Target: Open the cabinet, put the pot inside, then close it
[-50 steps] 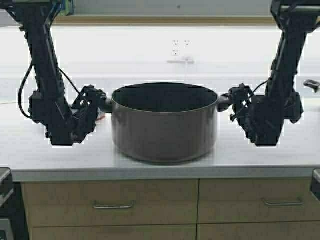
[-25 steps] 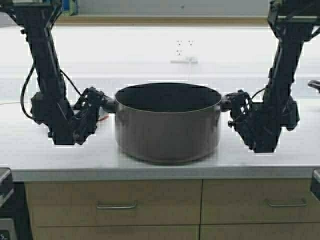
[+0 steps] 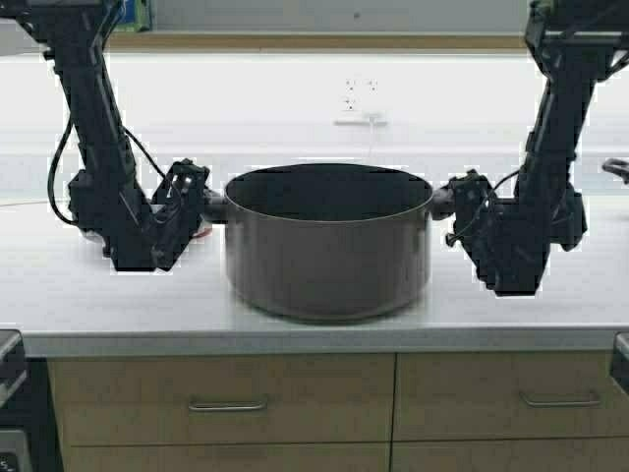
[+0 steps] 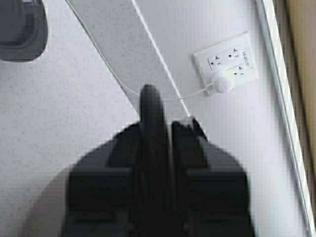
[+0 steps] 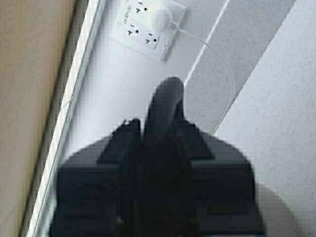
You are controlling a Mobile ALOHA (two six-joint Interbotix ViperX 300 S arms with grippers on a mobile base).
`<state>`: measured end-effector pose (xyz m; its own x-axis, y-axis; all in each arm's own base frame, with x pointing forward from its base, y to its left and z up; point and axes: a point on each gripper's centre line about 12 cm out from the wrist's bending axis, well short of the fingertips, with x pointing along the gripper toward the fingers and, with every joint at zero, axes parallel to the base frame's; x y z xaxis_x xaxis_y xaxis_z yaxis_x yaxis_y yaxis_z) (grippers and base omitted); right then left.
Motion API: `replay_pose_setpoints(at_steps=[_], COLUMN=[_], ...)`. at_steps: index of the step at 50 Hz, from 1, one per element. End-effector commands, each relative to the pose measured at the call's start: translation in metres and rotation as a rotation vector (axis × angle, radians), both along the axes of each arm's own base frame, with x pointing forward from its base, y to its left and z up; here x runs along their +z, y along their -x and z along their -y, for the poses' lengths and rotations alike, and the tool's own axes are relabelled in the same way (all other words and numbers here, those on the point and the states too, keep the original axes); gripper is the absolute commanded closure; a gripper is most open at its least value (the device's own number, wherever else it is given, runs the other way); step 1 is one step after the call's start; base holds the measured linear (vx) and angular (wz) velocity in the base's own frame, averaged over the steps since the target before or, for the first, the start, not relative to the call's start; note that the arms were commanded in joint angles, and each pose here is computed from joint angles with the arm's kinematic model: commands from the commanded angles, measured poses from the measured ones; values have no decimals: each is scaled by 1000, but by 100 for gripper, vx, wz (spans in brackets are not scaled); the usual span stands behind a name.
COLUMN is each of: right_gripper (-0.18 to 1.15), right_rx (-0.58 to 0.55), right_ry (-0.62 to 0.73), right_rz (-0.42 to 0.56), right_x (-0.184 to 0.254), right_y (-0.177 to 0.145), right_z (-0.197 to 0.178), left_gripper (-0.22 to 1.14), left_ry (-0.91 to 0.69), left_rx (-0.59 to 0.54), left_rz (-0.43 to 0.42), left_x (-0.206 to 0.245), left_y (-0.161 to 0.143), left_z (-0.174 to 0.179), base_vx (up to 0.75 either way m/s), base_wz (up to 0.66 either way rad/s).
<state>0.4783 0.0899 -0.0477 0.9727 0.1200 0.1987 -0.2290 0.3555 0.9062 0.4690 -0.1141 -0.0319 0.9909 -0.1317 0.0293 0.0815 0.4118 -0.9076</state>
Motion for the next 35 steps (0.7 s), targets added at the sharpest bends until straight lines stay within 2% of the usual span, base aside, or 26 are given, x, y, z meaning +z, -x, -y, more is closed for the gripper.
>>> replay_pose_setpoints(at_steps=[1,11,19,35], right_gripper=[89,89,89,89], right_rx=[-7,-5,6,41], right_ry=[-10,-13,-13,-14], right_rz=[23,60,51,76], right_x=[12,21,25,37], right_y=[-1,2,9,33], right_z=[2,2,-1,-12], left_gripper=[87,90,90,90], left_ry=[-16,-18,-15,-48], left_rx=[14,17,18,-2], left_rz=[-45,-23,19,68], left_x=[-7,5,18,43], left_y=[9,19,24,41], left_z=[-4,-7,-9,-2], base_vx=[0,0,0,0], base_wz=[0,0,0,0])
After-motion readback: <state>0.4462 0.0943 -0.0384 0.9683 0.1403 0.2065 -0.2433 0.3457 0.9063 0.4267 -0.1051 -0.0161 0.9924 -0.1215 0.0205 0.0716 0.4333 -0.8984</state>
